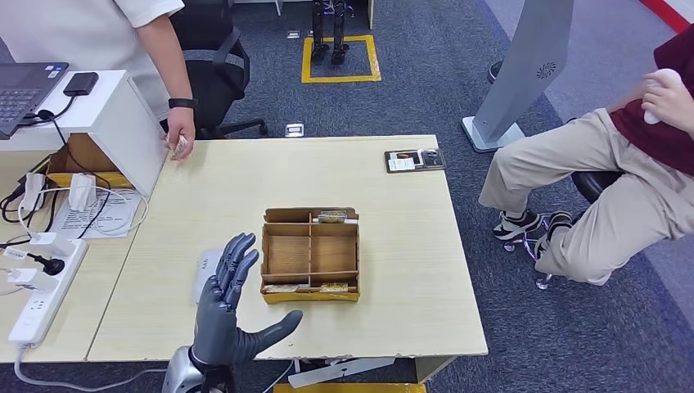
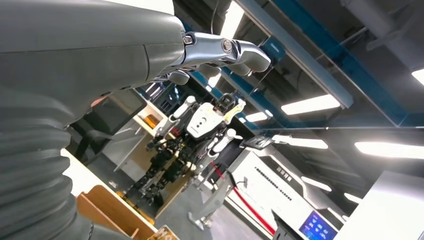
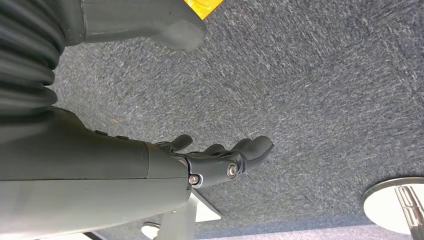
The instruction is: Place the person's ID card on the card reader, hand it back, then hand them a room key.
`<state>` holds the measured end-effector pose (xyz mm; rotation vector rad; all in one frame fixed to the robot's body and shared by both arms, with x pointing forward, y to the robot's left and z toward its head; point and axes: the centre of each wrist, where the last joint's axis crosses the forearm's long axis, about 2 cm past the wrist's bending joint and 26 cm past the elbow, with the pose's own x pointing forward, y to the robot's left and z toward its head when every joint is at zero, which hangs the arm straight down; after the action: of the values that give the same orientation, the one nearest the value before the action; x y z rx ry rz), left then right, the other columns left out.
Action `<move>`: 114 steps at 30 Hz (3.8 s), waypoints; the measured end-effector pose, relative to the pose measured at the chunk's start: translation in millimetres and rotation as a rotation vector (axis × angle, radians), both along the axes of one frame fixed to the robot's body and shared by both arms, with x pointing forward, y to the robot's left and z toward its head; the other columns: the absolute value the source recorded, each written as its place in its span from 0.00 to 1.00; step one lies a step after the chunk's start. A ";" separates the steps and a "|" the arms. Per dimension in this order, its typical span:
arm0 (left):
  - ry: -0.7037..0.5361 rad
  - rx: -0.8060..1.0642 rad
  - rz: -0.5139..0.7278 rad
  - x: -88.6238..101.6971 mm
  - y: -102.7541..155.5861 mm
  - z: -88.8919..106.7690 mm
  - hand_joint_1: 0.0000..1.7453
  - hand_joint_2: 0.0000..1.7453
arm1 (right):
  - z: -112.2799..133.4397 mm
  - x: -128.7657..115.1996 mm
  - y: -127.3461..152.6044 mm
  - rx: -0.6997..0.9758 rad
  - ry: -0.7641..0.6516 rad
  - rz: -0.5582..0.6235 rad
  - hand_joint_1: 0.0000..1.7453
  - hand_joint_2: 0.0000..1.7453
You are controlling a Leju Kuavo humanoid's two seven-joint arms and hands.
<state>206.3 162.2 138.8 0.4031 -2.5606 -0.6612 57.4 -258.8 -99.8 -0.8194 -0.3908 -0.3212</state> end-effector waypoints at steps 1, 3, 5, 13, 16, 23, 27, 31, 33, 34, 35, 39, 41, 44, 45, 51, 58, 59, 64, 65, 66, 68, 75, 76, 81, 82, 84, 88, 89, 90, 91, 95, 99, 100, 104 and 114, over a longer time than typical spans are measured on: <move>0.005 0.007 0.001 0.7 -0.3 -0.7 0.00 1.00 | 0.0 0.0 0.1 0.001 0.000 0.000 0.00 1.00; 0.013 0.027 0.009 2.7 -0.8 -2.4 0.00 1.00 | -0.1 0.0 0.3 0.002 -0.001 -0.001 0.00 1.00; 0.021 0.059 0.025 4.7 -1.3 -5.0 0.00 1.00 | -0.1 0.0 0.5 0.003 -0.001 0.000 0.00 1.00; 0.042 0.248 0.135 12.3 -3.0 -22.7 0.00 1.00 | -0.4 0.2 1.2 0.012 0.002 -0.001 0.00 1.00; 0.086 0.323 0.156 15.1 -2.5 -29.2 0.00 1.00 | -0.4 0.1 1.7 0.015 0.002 -0.004 0.00 1.00; 0.208 0.568 0.200 26.4 4.7 -35.2 0.00 1.00 | -0.6 -0.6 1.1 0.018 0.004 -0.023 0.00 1.00; 0.233 0.633 0.212 33.1 8.4 -33.3 0.00 1.00 | -0.7 -1.1 0.8 0.019 0.005 -0.032 0.00 1.00; 0.234 0.654 0.212 35.5 10.9 -32.8 0.00 1.00 | -0.8 -1.5 0.7 0.019 0.006 -0.033 0.00 1.00; 0.245 0.665 0.214 36.4 12.1 -32.8 0.00 1.00 | -0.8 -1.7 0.7 0.020 0.006 -0.034 0.00 1.00; 0.252 0.671 0.215 36.7 12.6 -33.0 0.00 1.00 | -0.8 -1.8 0.7 0.020 0.006 -0.035 0.00 1.00; 0.258 0.677 0.216 36.9 13.2 -33.2 0.00 1.00 | -0.8 -2.0 0.7 0.020 0.006 -0.035 0.00 1.00; 0.263 0.693 0.214 36.9 15.1 -34.1 0.00 1.00 | -0.9 -2.7 0.7 0.020 0.008 -0.038 0.00 1.00; 0.262 0.698 0.214 36.8 15.9 -34.4 0.00 1.00 | -1.0 -2.9 0.7 0.020 0.008 -0.038 0.00 1.00; 0.264 0.707 0.221 36.8 17.0 -34.9 0.00 1.00 | -1.0 -3.0 0.7 0.020 0.008 -0.040 0.00 1.00; 0.267 0.714 0.225 37.0 17.3 -34.9 0.00 1.00 | -1.0 -3.0 0.7 0.021 0.008 -0.041 0.00 1.00; 0.267 0.747 0.240 39.5 18.2 -33.6 0.03 1.00 | -0.9 -2.7 0.7 0.020 0.006 -0.040 0.00 1.00; 0.255 0.769 0.292 38.8 16.7 -33.4 0.96 1.00 | -0.9 -2.2 0.8 0.022 0.005 -0.040 0.00 1.00; 0.249 0.776 0.304 38.7 16.6 -33.5 0.99 1.00 | -0.9 -2.2 0.9 0.022 0.005 -0.042 0.00 1.00; 0.210 0.806 0.345 37.4 15.5 -35.3 1.00 1.00 | -0.8 -1.7 0.9 0.023 0.005 -0.041 0.00 1.00; 0.206 0.808 0.347 37.3 15.4 -35.6 1.00 1.00 | -0.8 -1.7 0.9 0.023 0.005 -0.041 0.00 1.00; 0.205 0.809 0.347 37.2 15.3 -35.8 1.00 1.00 | -0.8 -1.7 0.9 0.023 0.005 -0.041 0.00 1.00; 0.205 0.809 0.348 37.2 15.3 -35.8 1.00 1.00 | -0.8 -1.7 0.9 0.023 0.005 -0.041 0.00 1.00; 0.204 0.810 0.348 37.2 15.3 -35.8 1.00 1.00 | -0.8 -1.7 0.9 0.023 0.005 -0.041 0.00 1.00; 0.203 0.812 0.349 37.1 15.2 -36.1 1.00 1.00 | -0.8 -1.6 0.9 0.023 0.005 -0.041 0.00 1.00; 0.204 0.838 0.346 35.6 13.8 -39.8 0.99 1.00 | -0.8 -1.3 1.5 0.025 0.004 -0.038 0.00 1.00; 0.209 0.847 0.342 35.5 13.6 -41.0 0.94 1.00 | -0.8 -0.9 1.7 0.026 0.003 -0.036 0.00 1.00; 0.220 0.862 0.337 35.6 13.6 -43.0 0.49 1.00 | -0.7 -0.3 2.0 0.026 0.001 -0.030 0.00 1.00; 0.227 0.864 0.336 34.6 14.0 -45.6 0.00 1.00 | -0.7 -0.1 2.2 0.026 0.000 -0.026 0.00 1.00; 0.225 0.862 0.340 34.0 14.2 -46.5 0.00 1.00 | -0.7 -0.2 2.2 0.026 0.001 -0.026 0.00 1.00; 0.220 0.858 0.347 33.2 14.3 -47.3 0.00 1.00 | -0.7 -0.3 2.2 0.026 0.001 -0.025 0.00 1.00; 0.212 0.854 0.355 32.2 14.2 -48.0 0.00 1.00 | -0.7 -0.4 2.2 0.027 0.002 -0.026 0.00 1.00; 0.161 0.826 0.391 26.2 12.2 -50.2 0.00 1.00 | -0.8 -0.9 2.2 0.030 0.008 -0.028 0.00 1.00; 0.098 0.784 0.415 18.8 8.1 -52.0 0.00 1.00 | -0.9 -2.0 2.2 0.030 0.010 -0.028 0.00 1.00; 0.087 0.777 0.418 17.5 7.6 -52.4 0.00 1.00 | -0.9 -2.2 2.2 0.030 0.010 -0.028 0.00 1.00; 0.069 0.759 0.426 14.1 6.1 -53.3 0.00 1.00 | -0.9 -2.1 2.2 0.029 0.010 -0.024 0.00 1.00; 0.067 0.751 0.429 11.5 4.2 -54.0 0.00 1.00 | -1.0 -2.3 2.2 0.030 0.009 -0.029 0.00 1.00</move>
<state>217.8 166.4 84.7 1.1049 -1.9723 -1.4088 55.1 -256.5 -100.7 -0.7972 -0.3650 -0.3493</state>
